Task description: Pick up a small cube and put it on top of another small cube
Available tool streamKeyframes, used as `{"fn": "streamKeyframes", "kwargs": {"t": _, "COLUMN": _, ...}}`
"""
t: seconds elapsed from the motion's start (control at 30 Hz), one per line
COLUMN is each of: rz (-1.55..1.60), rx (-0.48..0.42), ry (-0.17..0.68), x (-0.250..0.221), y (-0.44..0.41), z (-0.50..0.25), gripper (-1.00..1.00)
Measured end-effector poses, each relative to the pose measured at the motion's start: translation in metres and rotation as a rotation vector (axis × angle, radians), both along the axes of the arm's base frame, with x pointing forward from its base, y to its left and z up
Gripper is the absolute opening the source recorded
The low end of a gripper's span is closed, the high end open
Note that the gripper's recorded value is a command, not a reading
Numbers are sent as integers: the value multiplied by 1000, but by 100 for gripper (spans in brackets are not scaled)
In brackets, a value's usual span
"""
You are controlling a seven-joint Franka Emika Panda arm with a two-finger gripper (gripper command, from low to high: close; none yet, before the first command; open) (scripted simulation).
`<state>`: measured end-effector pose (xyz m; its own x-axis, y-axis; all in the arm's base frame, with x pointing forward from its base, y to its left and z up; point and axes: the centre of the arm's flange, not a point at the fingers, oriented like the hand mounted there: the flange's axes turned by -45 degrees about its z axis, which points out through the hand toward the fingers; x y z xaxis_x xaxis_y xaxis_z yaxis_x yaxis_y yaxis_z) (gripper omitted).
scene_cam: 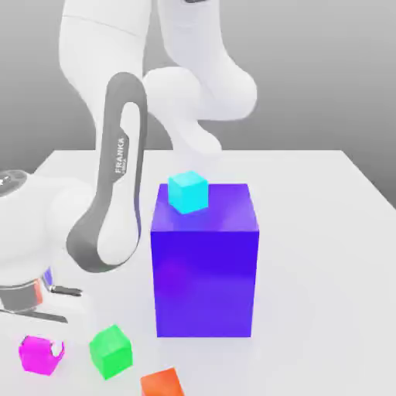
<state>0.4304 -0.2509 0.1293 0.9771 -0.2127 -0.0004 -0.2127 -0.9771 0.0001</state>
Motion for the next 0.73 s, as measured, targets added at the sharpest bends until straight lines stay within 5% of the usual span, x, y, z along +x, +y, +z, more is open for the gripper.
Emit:
{"fn": "streamKeyframes", "kwargs": {"t": 0.4, "rz": 345, "rx": 6, "ry": 0, "x": 3, "y": 88, "z": 105, "gripper": -100}}
{"fn": "streamKeyframes", "kwargs": {"t": 0.6, "rz": 438, "rx": 1, "ry": -1, "x": 2, "y": 111, "z": 61, "gripper": -100}}
{"fn": "streamKeyframes", "kwargs": {"t": 0.63, "rz": 438, "rx": 1, "ry": 0, "x": 2, "y": 111, "z": 53, "gripper": 100}}
{"fn": "streamKeyframes", "kwargs": {"t": 0.73, "rz": 438, "rx": 1, "ry": 0, "x": 2, "y": 111, "z": 53, "gripper": 100}}
